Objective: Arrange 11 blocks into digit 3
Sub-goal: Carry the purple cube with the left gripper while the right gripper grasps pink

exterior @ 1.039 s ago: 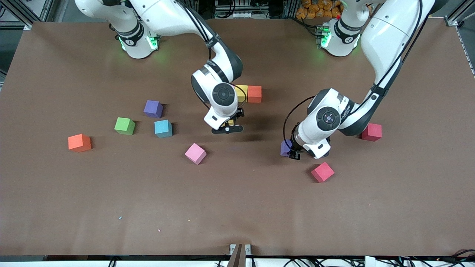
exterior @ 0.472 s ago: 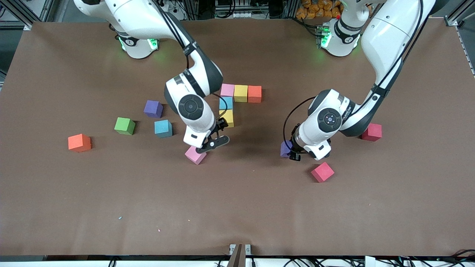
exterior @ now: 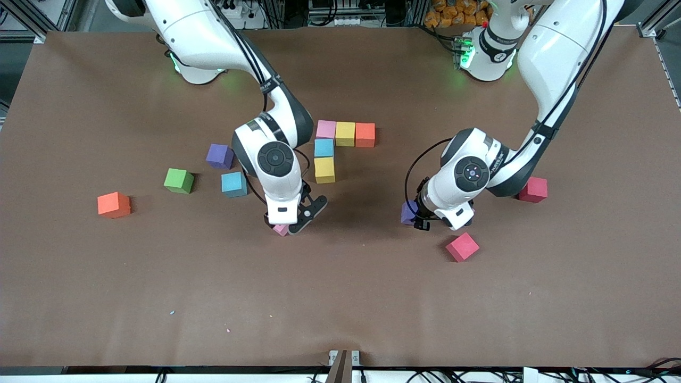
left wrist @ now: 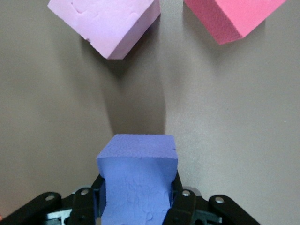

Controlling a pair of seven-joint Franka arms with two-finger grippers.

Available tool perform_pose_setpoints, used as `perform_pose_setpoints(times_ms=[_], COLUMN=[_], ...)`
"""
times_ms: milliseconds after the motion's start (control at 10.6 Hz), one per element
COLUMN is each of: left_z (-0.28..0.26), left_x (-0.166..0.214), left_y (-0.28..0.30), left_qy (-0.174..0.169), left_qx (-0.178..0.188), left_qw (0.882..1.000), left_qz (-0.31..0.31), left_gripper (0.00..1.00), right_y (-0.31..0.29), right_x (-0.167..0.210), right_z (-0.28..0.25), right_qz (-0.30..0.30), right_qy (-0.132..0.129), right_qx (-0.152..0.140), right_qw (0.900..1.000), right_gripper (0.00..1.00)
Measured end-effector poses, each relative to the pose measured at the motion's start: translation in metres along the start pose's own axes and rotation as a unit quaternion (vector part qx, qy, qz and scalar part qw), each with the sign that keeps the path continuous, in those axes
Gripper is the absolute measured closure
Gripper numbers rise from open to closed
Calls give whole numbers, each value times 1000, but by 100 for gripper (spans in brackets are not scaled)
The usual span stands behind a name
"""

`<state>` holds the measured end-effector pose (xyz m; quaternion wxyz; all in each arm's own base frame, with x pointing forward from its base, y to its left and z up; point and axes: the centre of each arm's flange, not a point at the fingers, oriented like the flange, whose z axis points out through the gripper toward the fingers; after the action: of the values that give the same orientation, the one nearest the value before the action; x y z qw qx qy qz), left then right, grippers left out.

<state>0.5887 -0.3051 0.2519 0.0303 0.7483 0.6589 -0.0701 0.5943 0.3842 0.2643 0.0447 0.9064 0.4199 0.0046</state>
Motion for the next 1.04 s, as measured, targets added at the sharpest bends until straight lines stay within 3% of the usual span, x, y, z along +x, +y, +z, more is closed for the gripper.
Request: perform_pose_setpoints(times_ms=[283,472,1039], left_z=[6,11,30], left_x=[-27,-57,-158], left_y=[-12,-26,-86], left_qy=[1,3,14], left_qx=[10,15,28], left_qw=[1000,1000,997], left_qz=[10,-8,-72], left_gripper=[47,47,47], right_y=[27,35,36], right_x=[-7,-11,-13], right_z=[28,46,63], right_qz=[-31,-30,-25], right_qy=[1,-6,8], right_qx=[-2,2,22], right_qw=[1000,1000,999], right_gripper=[0,0,0])
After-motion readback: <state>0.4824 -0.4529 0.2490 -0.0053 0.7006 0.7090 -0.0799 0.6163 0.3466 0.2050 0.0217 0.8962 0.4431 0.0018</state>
